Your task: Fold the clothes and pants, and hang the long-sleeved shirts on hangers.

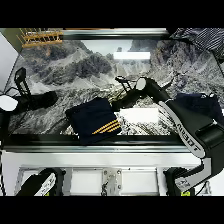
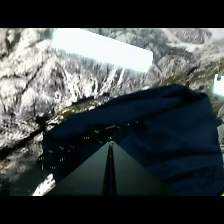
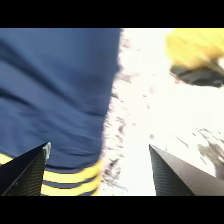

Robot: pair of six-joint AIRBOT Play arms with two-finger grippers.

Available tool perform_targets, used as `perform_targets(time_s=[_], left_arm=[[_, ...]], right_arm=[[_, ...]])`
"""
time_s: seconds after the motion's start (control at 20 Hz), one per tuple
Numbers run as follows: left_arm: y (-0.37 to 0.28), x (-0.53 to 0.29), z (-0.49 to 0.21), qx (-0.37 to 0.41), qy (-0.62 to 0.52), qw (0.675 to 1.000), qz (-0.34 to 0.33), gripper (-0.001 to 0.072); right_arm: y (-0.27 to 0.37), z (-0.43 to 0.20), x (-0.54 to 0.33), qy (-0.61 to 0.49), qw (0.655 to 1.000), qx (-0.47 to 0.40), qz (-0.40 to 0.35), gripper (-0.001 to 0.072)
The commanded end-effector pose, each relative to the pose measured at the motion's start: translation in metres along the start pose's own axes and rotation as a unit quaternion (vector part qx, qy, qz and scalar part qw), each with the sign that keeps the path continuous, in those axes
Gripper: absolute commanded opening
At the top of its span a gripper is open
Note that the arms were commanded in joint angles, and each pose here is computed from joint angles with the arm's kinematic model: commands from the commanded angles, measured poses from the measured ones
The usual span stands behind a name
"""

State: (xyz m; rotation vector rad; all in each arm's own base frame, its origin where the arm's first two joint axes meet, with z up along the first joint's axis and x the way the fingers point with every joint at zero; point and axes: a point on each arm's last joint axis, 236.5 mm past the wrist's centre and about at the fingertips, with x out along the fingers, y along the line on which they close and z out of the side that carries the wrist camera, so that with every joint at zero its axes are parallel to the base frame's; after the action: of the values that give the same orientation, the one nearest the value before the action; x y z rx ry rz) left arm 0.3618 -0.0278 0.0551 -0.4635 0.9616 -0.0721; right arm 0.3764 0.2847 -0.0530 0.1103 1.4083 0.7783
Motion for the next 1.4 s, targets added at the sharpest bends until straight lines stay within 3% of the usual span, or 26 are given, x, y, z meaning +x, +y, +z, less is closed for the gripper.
perform_targets(time_s=[0.0,0.25,0.3,0.4,0.65,0.7,0.75,0.85,0.95,1.1,1.35], left_arm=[[0.008,0.000,-0.026,-0.006,0.000,1.000,0.003,0.0006],[0.004,-0.002,-0.030,-0.013,0.000,1.000,-0.005,0.0006],[0.002,-0.001,-0.030,-0.017,0.000,1.000,-0.011,0.0006],[-0.004,0.003,-0.030,-0.033,0.005,0.999,-0.026,0.0006],[-0.009,0.011,-0.037,-0.046,0.024,0.998,-0.038,0.0006],[-0.014,0.015,-0.041,-0.040,0.033,0.998,-0.041,0.0006],[-0.020,0.019,-0.047,-0.032,0.043,0.998,-0.045,0.0006],[-0.036,0.028,-0.061,-0.011,0.065,0.996,-0.056,0.0006],[-0.054,0.034,-0.074,0.015,0.081,0.994,-0.068,0.0005],[-0.077,0.038,-0.084,0.045,0.084,0.992,-0.085,0.0006],[-0.098,0.040,-0.095,0.072,0.087,0.988,-0.101,0.0006]], right_arm=[[-0.023,-0.007,0.018,0.007,0.995,0.076,0.069,0.0708],[0.019,-0.012,0.073,0.026,0.985,0.087,0.147,0.0707],[0.030,-0.009,0.080,0.019,0.984,0.088,0.155,0.0675],[0.072,0.005,0.088,-0.014,0.978,0.065,0.198,0.0441],[0.109,-0.005,0.101,-0.005,0.976,0.044,0.215,0.0425],[0.114,-0.008,0.103,-0.002,0.976,0.033,0.217,0.0300],[0.119,-0.010,0.103,-0.003,0.976,0.012,0.219,0.0018],[0.116,-0.005,0.093,-0.012,0.978,0.001,0.208,0.0012],[0.082,0.007,0.060,-0.026,0.989,0.003,0.143,0.0012],[-0.020,0.021,-0.043,-0.074,0.996,0.037,-0.025,0.0012],[-0.175,-0.027,-0.251,-0.186,0.942,0.166,-0.224,0.0012]])
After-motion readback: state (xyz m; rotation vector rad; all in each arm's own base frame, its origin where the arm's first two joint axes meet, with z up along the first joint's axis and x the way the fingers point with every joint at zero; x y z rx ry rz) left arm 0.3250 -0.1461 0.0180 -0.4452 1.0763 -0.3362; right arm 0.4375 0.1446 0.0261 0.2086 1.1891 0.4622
